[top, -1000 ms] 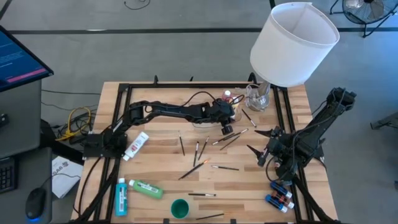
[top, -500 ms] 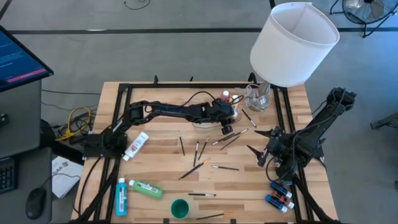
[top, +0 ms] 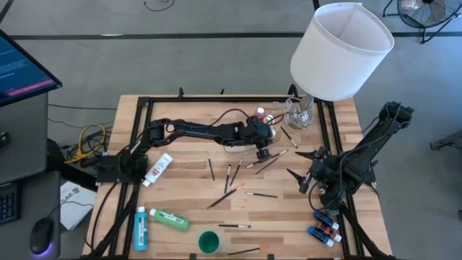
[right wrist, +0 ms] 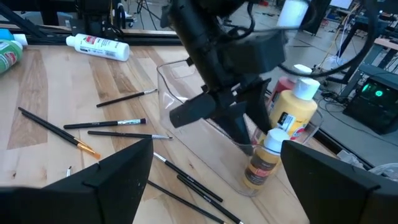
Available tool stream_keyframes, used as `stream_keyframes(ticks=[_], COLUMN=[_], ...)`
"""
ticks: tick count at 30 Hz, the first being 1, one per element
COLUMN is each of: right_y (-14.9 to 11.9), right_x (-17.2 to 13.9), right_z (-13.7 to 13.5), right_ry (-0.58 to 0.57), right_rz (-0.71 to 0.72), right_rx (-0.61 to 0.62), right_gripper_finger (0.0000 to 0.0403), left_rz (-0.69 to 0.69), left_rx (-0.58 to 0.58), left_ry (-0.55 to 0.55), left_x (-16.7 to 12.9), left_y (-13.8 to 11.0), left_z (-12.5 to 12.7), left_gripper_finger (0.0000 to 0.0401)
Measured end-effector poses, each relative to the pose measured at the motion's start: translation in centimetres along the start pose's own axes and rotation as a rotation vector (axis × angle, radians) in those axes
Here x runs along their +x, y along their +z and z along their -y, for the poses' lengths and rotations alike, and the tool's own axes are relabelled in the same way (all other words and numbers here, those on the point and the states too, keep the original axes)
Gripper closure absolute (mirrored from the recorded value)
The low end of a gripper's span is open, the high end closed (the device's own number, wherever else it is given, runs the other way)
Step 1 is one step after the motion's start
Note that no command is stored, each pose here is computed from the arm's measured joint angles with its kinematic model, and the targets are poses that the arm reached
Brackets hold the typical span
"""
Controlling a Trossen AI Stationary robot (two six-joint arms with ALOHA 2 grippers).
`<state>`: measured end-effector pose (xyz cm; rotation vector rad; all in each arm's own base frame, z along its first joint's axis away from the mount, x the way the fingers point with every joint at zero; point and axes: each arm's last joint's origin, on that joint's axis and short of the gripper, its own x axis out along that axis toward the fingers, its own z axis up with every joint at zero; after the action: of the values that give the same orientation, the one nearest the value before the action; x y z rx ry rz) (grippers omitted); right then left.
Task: Pick & Place Paint Supplies
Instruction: Adjust big red paint bottle in the transparent bin
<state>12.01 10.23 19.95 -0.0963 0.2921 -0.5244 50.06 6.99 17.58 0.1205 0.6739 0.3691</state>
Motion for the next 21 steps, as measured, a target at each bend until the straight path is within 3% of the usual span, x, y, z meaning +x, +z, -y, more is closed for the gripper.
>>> stream_keyframes(ticks=[8, 14, 21], right_y=[-0.3, -0.4, -0.4], right_x=[0.2, 0.2, 0.2], right_z=[-0.5, -0.6, -0.6], right_ry=[-0.003, -0.005, -0.004], right_rz=[-0.004, -0.005, -0.004], right_rx=[-0.019, -0.013, 0.004], right_gripper_finger=[0.0056, 0.0054, 0.0057], left_rz=[-0.012, -0.008, -0.096], left_rx=[0.009, 0.012, -0.010], left_ry=[0.036, 0.061, 0.107], left_x=[-0.4, -2.4, -4.6], left_y=[0.2, 1.5, 1.9], left_z=[-0.2, -1.0, -2.3], left_gripper_finger=[0.0295, 0.0295, 0.0313])
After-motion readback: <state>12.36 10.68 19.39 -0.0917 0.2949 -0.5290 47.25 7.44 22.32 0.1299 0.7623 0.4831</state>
